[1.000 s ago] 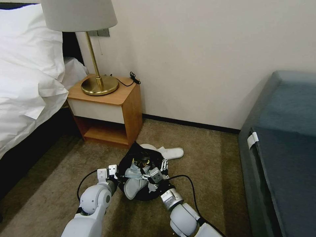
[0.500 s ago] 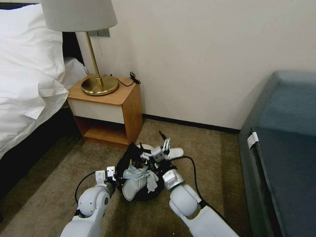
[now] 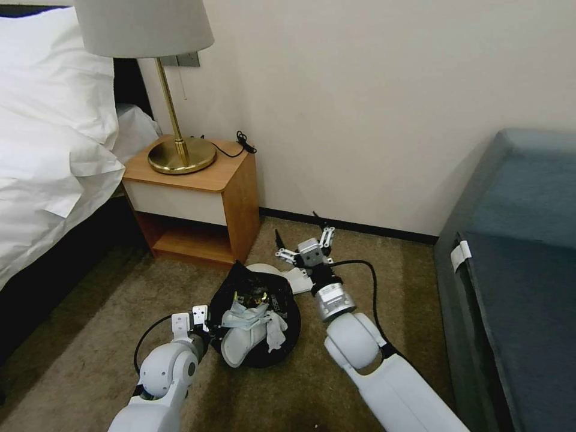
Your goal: Pick up the trash bin, then pick up the garbage on the floor and place it into the trash bin.
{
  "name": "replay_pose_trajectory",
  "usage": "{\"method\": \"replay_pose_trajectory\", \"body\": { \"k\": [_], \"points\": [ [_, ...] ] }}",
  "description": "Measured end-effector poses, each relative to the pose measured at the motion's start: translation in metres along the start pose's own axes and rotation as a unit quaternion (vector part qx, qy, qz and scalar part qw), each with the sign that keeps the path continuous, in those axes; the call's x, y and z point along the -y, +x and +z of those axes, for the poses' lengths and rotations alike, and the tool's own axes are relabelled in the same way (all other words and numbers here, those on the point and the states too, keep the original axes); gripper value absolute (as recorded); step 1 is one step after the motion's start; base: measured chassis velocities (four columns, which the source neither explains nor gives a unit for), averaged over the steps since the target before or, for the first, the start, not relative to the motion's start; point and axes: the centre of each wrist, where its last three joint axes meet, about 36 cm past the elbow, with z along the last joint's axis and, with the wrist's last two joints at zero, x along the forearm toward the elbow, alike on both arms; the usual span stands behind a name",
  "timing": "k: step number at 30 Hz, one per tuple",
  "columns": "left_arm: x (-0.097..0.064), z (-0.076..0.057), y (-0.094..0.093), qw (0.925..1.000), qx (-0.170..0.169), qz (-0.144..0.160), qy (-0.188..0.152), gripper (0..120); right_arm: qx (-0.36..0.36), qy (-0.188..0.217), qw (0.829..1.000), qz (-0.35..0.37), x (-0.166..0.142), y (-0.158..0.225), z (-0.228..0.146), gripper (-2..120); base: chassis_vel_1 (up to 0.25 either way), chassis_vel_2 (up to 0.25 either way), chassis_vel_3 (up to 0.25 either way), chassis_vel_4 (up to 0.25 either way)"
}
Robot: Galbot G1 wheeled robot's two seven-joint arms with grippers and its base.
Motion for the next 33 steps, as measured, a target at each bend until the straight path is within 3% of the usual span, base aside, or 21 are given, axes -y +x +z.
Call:
{"method": "replay_pose_trajectory", "body": {
  "k": [6,16,25,33],
  "points": [
    [-0.005,-0.003,0.025,0.9999,0.013,0.0,-0.006,0,-0.032,-0.048,0.997,0.058,0.016,0.002,0.018,100,0.0,0.0,0.0,0.0],
    [-0.013,-0.004,0.055,0.9995,0.029,-0.008,-0.003,0,-0.072,-0.049,0.991,0.103,0.024,0.031,0.091,100,0.0,0.0,0.0,0.0],
    [-0.015,-0.004,0.066,0.9992,0.036,-0.015,0.004,0,-0.153,-0.069,0.978,0.126,0.006,0.078,0.141,100,0.0,0.0,0.0,0.0],
    [-0.008,-0.003,0.065,0.9993,0.036,-0.006,0.011,0,-0.171,-0.079,0.974,0.129,-0.003,0.098,0.156,100,0.0,0.0,0.0,0.0]
  ]
}}
